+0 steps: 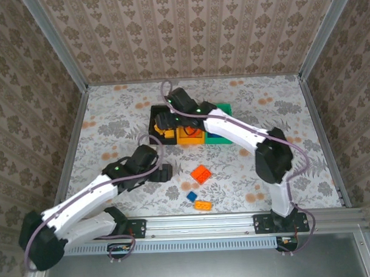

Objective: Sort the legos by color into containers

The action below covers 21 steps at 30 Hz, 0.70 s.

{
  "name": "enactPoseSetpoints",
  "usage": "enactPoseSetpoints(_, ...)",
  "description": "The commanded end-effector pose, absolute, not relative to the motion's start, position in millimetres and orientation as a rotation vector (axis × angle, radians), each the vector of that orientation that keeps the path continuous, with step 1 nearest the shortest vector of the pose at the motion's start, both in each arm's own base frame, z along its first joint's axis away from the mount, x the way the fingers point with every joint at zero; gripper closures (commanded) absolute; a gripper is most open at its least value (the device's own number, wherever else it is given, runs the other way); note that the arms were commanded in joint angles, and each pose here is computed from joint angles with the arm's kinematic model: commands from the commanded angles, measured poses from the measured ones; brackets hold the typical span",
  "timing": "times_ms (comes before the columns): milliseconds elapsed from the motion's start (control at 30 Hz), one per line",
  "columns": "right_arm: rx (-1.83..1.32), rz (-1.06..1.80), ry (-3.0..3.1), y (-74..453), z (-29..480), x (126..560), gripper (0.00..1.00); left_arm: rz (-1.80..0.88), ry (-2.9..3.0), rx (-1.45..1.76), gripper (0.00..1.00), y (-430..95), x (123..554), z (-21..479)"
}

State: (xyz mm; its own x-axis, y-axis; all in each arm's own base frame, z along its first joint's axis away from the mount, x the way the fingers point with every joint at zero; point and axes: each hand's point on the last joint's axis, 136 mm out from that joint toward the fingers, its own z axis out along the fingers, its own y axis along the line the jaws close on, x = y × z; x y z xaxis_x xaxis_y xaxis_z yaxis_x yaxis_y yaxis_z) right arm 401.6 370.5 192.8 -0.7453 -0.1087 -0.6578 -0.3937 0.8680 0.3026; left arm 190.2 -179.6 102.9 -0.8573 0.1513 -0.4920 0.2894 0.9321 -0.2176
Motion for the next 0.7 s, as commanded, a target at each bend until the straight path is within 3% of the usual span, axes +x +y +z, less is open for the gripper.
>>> enactPoseSetpoints(0, -0.264, 0.554, 2.322, 337.9, 214.2, 385.7, 0.23, -0.466, 2.552, 0.553, 0.0, -229.9, 196.0, 111.3)
enactPoseSetpoints(133, -0.2, 0.503, 2.353, 290.8, 200.5, 356.2, 0.22, -0.425, 2.566, 0.721, 0.06, -269.8, 199.4, 94.6)
enactPoseSetpoints(333, -0.115, 0.456, 2.341, 234.6, 199.8, 325.8, 0.22, -0.296, 2.573, 0.774, 0.09, -288.8, 218.6, 70.1)
enactPoseSetpoints(667, -0.043, 0.424, 2.293, 193.1, 211.2, 305.1, 0.21, -0.214, 2.643, 0.794, 0.17, -295.2, 230.5, 40.4)
